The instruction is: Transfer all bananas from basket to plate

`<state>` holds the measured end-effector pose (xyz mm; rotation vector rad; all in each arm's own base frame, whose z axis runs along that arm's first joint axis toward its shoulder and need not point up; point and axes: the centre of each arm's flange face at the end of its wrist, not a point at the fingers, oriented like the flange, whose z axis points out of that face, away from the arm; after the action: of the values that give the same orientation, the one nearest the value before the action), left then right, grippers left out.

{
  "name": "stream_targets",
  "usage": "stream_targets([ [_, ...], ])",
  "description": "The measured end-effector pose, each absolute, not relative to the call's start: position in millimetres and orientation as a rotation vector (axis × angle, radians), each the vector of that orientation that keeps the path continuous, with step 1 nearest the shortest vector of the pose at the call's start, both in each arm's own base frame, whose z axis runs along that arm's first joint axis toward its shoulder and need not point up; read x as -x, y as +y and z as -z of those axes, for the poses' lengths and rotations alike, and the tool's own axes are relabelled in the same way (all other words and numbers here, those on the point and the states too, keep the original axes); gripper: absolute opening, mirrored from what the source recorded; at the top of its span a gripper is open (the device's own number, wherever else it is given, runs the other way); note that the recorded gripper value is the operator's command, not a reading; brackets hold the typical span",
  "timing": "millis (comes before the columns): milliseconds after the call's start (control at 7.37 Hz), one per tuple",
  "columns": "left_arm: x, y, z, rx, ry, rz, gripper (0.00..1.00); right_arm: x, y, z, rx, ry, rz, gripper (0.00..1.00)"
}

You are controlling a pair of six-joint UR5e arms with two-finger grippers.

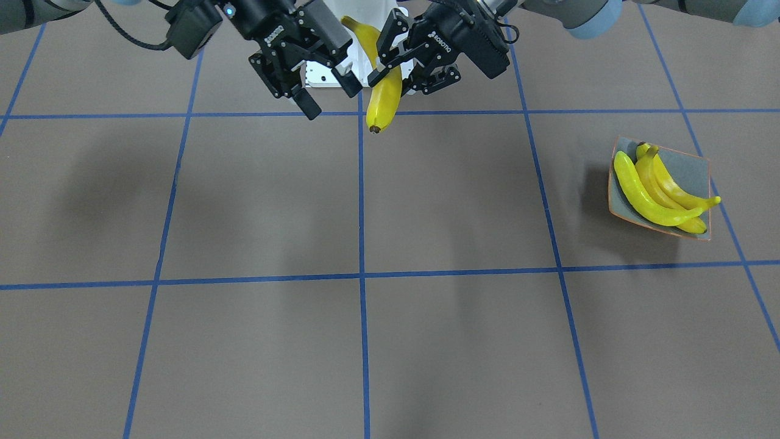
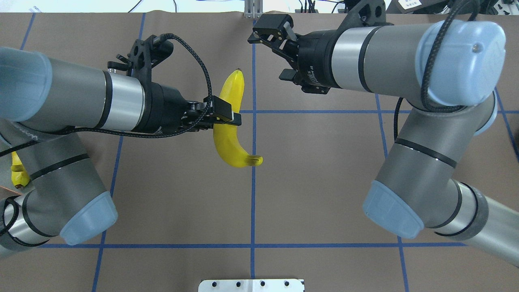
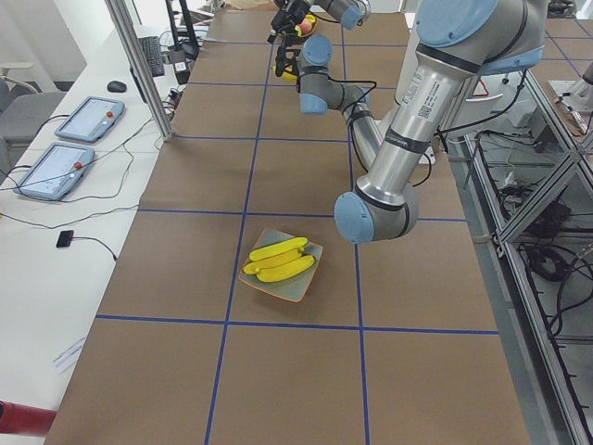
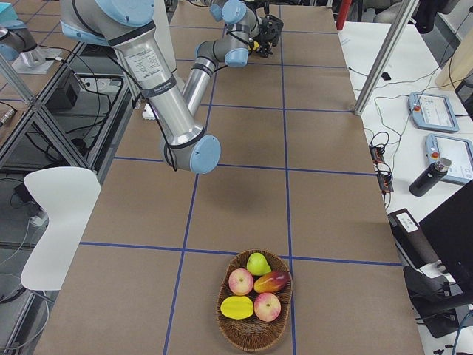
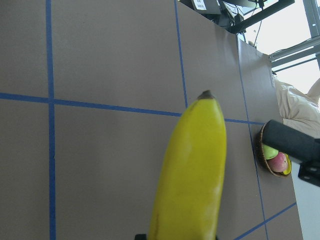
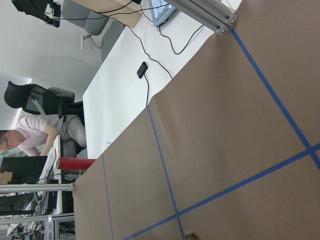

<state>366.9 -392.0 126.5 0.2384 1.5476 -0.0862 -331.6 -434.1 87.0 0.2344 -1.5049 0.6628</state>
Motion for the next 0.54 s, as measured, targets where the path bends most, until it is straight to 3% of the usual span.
stream_targets([
  [543,-322.7,-417.7,-243.0,-0.335,1.325,0.059,0.0,263.6,-506.5,-219.5,-0.302,-1.193,-0.553,1.0],
])
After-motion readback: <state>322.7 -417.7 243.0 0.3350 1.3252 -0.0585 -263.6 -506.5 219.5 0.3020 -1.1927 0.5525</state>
